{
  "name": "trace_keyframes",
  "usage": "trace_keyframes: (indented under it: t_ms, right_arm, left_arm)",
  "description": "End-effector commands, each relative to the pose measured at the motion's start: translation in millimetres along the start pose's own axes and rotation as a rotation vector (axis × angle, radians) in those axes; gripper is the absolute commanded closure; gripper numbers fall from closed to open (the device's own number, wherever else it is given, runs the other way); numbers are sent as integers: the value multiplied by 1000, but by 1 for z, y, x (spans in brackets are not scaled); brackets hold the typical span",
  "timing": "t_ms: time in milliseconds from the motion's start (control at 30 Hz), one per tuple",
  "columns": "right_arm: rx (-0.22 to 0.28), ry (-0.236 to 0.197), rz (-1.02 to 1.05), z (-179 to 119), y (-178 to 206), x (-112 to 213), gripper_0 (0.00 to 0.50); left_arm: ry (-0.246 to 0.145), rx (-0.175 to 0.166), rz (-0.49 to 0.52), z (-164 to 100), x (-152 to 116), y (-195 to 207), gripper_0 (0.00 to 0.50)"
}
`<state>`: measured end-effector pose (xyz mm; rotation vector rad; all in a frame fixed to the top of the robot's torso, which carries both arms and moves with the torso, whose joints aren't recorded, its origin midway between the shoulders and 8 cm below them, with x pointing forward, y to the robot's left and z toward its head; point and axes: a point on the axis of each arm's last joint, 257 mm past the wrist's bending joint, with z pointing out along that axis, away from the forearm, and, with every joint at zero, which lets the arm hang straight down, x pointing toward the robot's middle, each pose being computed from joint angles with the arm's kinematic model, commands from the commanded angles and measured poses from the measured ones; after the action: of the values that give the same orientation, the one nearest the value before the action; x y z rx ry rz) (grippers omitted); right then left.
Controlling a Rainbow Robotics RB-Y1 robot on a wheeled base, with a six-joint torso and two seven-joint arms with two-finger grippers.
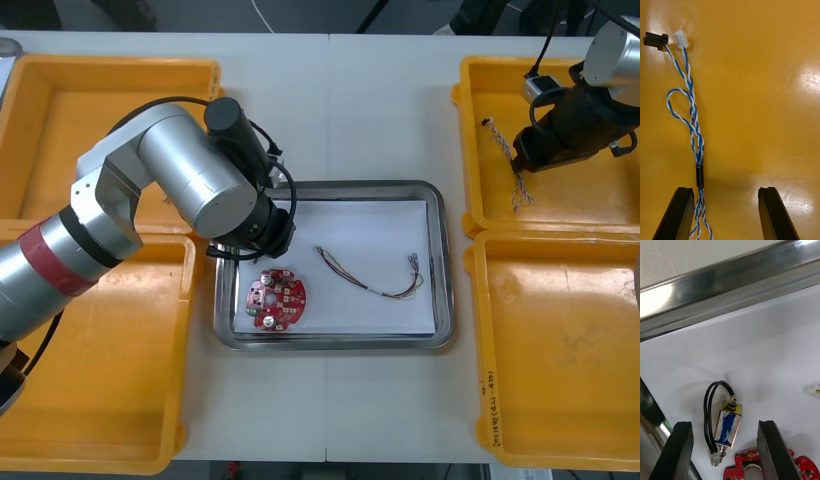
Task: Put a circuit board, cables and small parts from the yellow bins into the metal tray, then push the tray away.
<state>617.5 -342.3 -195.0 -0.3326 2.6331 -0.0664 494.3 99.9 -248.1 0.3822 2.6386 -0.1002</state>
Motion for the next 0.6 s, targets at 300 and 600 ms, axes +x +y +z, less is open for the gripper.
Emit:
trace_keyframes:
  t_ms: [300,600]
  right_arm:
    - [19,-28,-24,-11,-1,-17,0]
    - [4,-26,-13,2,5,-8,0]
  left_arm:
    - [-114,134,58,-101,-50,-25,0]
    - [-129,158,103,-141,-58,4,0]
